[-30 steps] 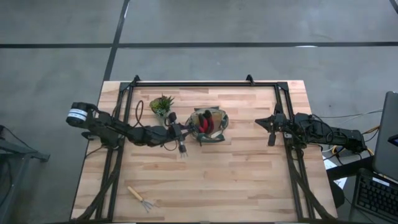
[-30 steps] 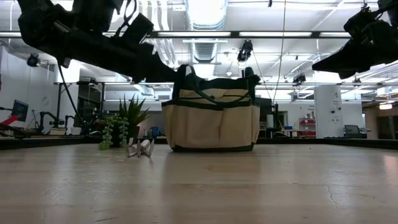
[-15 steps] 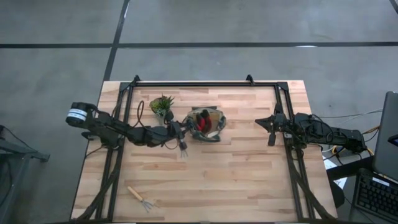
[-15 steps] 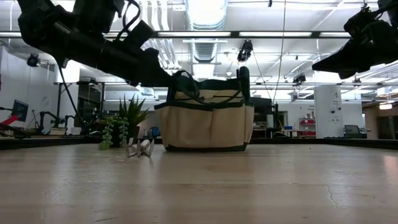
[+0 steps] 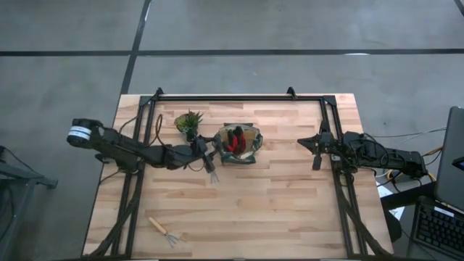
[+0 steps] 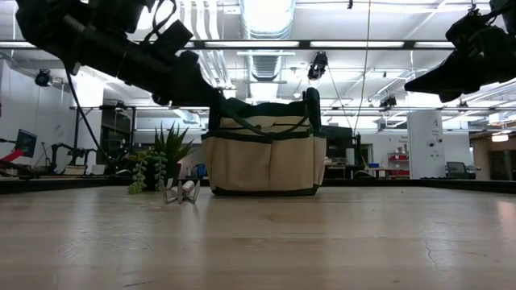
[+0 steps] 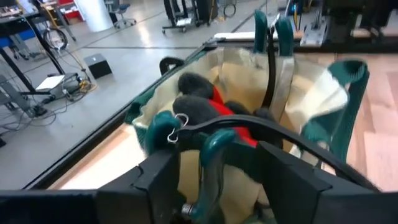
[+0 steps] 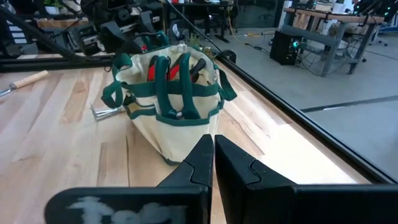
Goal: Pick & Place Garden tools in Gardening bag
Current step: Put the green shear scissors into the white gardening bag, then put the brown hand rake into the white gardening bag
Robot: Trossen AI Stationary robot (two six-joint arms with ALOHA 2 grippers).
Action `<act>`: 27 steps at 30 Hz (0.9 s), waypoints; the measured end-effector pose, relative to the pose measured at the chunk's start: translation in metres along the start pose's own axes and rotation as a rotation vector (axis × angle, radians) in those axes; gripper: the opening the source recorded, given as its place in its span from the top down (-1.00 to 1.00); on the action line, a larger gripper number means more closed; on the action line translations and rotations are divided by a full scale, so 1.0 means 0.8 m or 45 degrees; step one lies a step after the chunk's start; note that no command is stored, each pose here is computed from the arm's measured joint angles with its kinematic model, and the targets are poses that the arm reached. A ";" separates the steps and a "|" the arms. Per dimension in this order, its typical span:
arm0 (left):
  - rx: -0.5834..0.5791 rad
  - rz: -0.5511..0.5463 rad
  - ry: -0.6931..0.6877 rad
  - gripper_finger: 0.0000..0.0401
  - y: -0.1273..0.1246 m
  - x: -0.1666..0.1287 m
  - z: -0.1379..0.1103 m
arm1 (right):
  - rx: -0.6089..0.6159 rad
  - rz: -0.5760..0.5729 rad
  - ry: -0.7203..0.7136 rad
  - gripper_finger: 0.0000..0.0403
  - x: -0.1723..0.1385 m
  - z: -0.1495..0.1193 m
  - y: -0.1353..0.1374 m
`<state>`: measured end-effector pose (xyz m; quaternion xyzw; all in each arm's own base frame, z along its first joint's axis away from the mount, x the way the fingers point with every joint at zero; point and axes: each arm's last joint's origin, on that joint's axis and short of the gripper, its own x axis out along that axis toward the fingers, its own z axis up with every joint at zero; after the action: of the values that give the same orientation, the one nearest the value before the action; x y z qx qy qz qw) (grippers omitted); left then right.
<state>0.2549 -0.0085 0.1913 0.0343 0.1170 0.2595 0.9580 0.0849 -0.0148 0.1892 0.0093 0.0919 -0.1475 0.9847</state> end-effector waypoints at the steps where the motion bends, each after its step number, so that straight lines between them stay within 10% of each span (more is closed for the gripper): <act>1: 0.017 0.000 0.017 -0.07 0.001 -0.002 0.000 | -0.006 0.000 0.000 0.96 0.000 0.000 0.000; 15: -0.007 -0.013 0.149 -0.09 0.033 -0.047 0.017 | -0.005 0.000 0.000 0.96 0.000 0.000 0.000; 27: 0.005 -0.327 0.312 -0.09 0.032 -0.067 0.009 | -0.002 -0.001 0.000 0.96 0.000 0.000 0.000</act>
<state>0.1994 -0.0134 0.2128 -0.0110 0.2369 0.1371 0.9617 0.0849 -0.0149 0.1892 0.0085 0.0920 -0.1478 0.9847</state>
